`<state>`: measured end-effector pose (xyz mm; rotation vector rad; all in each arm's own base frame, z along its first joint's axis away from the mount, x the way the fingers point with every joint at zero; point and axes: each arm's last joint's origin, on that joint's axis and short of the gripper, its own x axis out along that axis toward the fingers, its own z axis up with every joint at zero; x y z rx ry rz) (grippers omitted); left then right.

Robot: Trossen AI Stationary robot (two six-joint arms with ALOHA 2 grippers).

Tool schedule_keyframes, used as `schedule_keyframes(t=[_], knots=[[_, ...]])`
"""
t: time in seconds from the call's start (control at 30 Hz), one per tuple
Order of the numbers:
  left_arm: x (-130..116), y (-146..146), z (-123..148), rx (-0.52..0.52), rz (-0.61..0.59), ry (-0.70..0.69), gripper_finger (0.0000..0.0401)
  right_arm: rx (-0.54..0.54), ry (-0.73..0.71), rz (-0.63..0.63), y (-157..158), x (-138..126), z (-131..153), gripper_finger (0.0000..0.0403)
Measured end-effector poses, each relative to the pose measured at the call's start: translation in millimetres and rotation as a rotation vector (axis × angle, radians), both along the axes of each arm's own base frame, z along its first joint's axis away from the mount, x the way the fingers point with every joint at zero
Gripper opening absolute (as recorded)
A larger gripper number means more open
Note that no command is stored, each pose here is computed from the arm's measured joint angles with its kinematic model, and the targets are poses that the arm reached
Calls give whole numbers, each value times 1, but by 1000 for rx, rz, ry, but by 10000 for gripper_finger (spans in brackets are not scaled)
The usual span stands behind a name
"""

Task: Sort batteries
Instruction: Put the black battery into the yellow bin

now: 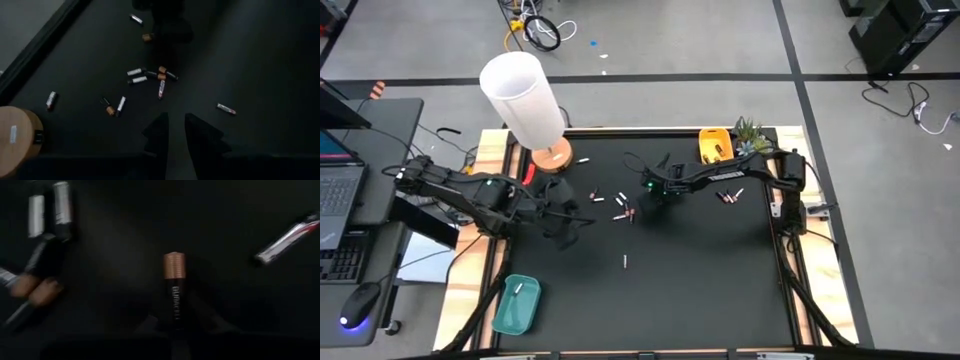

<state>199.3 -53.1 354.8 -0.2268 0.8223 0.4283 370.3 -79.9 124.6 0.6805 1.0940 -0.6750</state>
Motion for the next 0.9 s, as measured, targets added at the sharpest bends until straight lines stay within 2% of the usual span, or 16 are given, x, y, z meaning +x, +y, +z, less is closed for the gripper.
schedule_keyframes(t=[0.17, 0.33, 0.43, 0.57, 0.67, 0.83, 0.9], knots=[[3, 0, 2, 24, 24, -44, 78, 44, 21, 49, 1, -6, 8, 8], [7, 0, 6, 32, 42, -110, 78, 10, 21, 89, 2, -19, 35, 1], [10, 0, 9, 65, 77, -161, 78, -32, -25, 96, -7, -25, 57, 2], [13, 3, 13, 109, 135, -220, 78, -54, -9, 120, -17, -37, 71, 1], [16, 5, 15, 101, 158, -263, 78, -59, -58, 142, -26, -46, 90, 1], [27, 4, 14, 86, 193, -305, 78, 110, -195, 226, -36, -54, 104, 7], [32, 4, 11, 105, 219, -303, 78, 118, -201, 314, -28, -52, 105, 24]])
